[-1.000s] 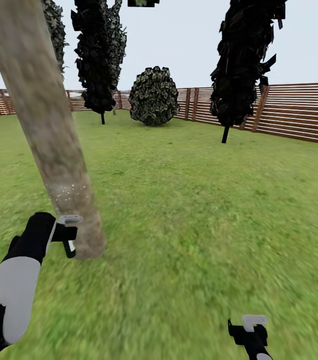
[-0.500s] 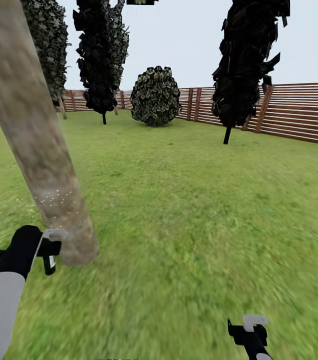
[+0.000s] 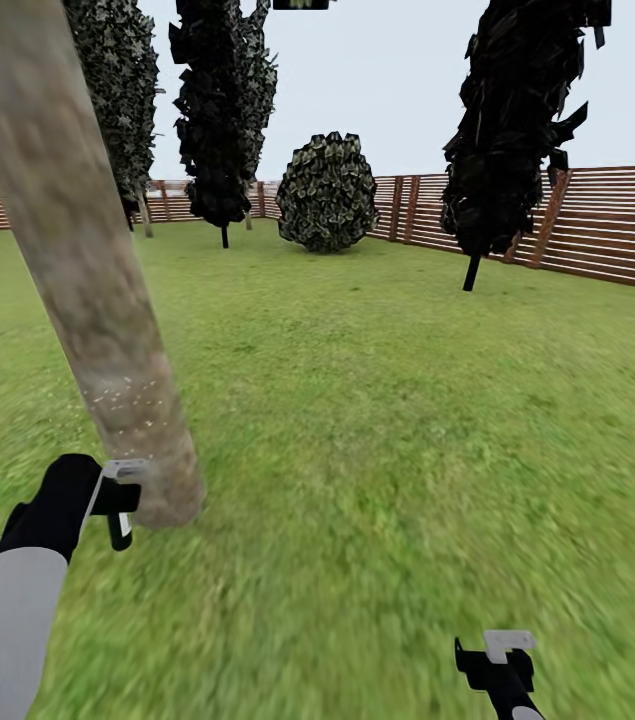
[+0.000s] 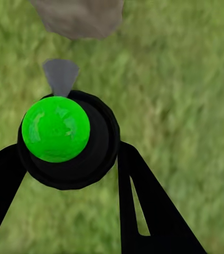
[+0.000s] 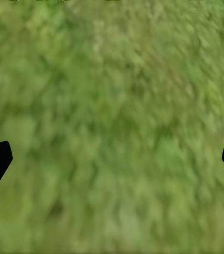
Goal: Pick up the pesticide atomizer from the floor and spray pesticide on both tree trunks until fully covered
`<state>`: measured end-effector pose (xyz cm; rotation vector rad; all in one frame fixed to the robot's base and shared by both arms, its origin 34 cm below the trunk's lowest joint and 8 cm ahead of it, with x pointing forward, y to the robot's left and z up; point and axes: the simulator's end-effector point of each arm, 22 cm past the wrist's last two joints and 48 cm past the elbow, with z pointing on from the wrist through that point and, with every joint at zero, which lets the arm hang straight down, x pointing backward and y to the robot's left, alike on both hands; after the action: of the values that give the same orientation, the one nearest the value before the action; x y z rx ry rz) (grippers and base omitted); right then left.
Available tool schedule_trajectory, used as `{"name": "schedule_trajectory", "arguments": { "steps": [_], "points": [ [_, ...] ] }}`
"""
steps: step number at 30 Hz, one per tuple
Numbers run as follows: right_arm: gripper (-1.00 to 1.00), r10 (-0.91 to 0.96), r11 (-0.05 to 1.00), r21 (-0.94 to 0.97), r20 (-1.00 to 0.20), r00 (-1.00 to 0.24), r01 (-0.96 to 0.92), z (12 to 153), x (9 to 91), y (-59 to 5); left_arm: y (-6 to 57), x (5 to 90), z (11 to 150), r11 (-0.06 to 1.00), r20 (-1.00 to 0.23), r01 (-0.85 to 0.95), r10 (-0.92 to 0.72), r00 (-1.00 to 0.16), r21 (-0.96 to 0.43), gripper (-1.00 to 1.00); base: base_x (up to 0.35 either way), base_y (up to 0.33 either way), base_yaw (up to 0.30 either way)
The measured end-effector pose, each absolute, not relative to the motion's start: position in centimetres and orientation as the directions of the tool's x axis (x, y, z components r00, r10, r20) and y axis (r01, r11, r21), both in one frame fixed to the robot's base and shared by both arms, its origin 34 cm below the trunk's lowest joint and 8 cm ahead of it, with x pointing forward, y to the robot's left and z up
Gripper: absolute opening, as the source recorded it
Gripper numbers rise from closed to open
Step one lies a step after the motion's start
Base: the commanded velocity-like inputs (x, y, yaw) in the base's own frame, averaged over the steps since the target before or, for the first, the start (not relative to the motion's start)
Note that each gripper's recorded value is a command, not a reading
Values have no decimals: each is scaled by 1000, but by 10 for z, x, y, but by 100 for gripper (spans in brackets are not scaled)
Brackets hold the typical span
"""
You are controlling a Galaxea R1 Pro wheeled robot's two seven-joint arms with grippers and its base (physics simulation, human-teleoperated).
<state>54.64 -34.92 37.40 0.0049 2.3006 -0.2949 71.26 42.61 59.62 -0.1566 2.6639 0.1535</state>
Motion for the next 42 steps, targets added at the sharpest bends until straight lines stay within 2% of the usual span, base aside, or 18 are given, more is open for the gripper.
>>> {"name": "schedule_trajectory", "arguments": {
  "steps": [7, 13, 15, 20, 29, 36, 42],
  "points": [
    [100, -90, 973, -210, -727, -680, 97, 374, 546, -349, 431, 712, 596, 984, -457, -148, -88, -885, 98, -100, 239, -155, 0],
    [100, -90, 973, -210, -727, -681, 96, 374, 546, -348, 439, 708, 595, 982, -452, -157, -93, -887, 107, -100, 15, -269, 22],
    [100, -90, 973, -209, -727, -681, 95, 374, 547, -348, 440, 691, 574, 982, -417, -152, -92, -904, 112, -100, 15, -273, 230],
    [100, -89, 974, -207, -728, -680, 95, 374, 547, -346, 435, 684, 564, 984, -405, -148, -95, -909, 103, -100, 136, -249, 254],
    [100, -90, 973, -210, -727, -680, 96, 374, 546, -349, 438, 673, 524, 985, -442, -170, -138, -886, 33, -100, 257, -178, 22],
    [100, -90, 973, -209, -728, -680, 95, 374, 547, -348, 456, 662, 509, 974, -452, -200, -131, -882, 107, -100, 280, -167, 3],
    [100, -89, 974, -208, -727, -680, 94, 374, 547, -347, 458, 660, 508, 972, -449, -199, -125, -885, 123, -100, 116, -239, 256]
  ]
}}
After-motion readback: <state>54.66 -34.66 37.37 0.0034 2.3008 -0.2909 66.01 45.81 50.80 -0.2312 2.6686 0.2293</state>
